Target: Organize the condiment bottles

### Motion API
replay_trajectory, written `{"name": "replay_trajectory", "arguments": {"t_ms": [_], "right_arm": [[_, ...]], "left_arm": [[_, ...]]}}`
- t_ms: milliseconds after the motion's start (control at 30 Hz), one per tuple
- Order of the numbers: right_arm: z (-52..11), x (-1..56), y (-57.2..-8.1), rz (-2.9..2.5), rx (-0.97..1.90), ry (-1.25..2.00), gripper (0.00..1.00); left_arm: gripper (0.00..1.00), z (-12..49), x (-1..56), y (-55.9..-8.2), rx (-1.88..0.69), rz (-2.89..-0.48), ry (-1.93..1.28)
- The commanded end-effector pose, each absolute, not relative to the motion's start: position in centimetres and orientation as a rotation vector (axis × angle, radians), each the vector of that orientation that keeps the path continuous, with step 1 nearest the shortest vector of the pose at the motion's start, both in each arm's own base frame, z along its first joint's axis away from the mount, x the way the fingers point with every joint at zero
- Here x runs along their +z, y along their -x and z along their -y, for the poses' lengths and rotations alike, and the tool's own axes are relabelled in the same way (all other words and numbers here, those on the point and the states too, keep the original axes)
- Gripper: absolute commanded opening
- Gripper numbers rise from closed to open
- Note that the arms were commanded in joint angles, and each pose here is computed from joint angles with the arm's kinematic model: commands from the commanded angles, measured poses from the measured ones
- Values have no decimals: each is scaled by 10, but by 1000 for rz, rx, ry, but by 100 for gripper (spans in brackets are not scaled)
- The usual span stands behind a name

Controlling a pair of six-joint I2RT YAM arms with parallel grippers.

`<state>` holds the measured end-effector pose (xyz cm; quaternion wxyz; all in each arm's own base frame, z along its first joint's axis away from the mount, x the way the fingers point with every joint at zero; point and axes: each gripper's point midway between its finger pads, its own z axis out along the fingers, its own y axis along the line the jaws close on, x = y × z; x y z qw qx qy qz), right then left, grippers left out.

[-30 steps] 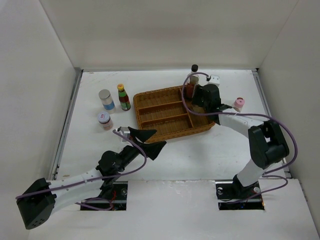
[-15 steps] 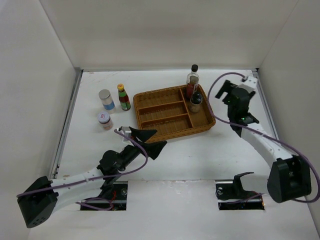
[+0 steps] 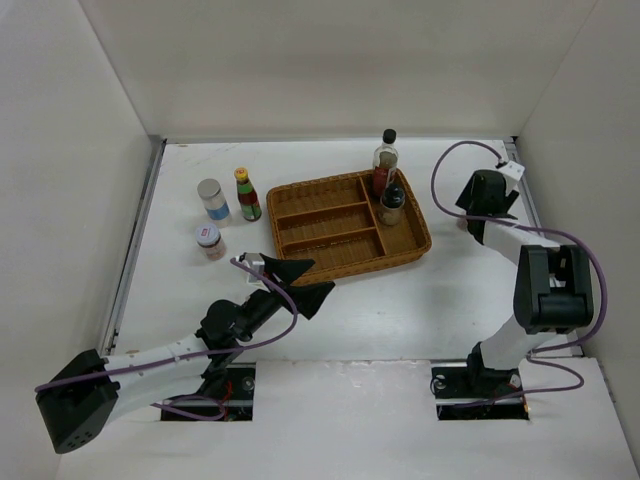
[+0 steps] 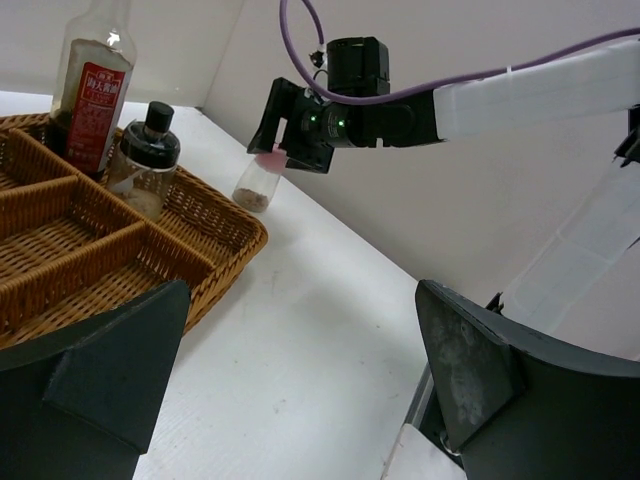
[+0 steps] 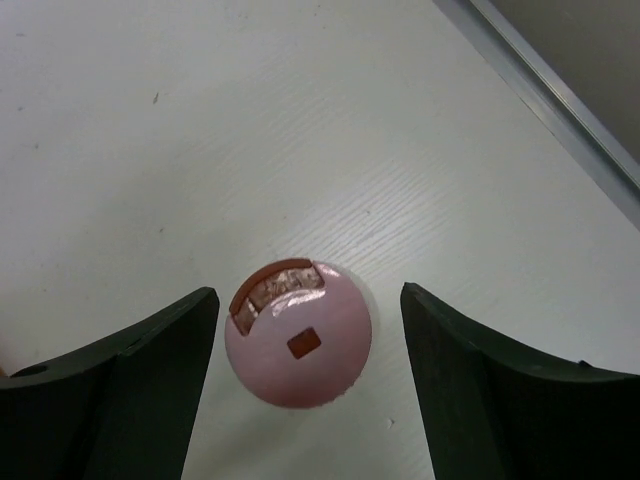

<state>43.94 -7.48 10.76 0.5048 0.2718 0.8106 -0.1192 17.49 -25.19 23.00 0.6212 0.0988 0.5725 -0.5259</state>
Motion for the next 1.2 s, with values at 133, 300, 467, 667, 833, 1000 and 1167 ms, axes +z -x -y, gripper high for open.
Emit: {"name": "replay_trajectory", "arguments": {"t_ms": [133,300,467,667,833,1000,1167], "right_arm": [[80,140,-464,-1795,-247,-671,48],[52,179,-434,-1695,-190,-655,44],[-5,231,-398,-1626,-44,-542,44],[-75,230,-381,-1690,98,-391,44],[-116,201,-382,-1778,168,-304,44],[-133,164,-387,-1857,152,-250,44],[-144,131,-388,-1921,98,-202,49]], "left_arm": [[100,248,244,-173,-1224,-1250,-216],[100,248,244,-174,-1222,-1250,-214],[100,248,243,-175,-1221,-1253,-213],[100,246,243,-180,-1200,-1261,-188],[100,236,247,-196,-1137,-1281,-98],[100,227,255,-211,-1050,-1342,-10],[100,206,270,-233,-902,-1404,107]]}}
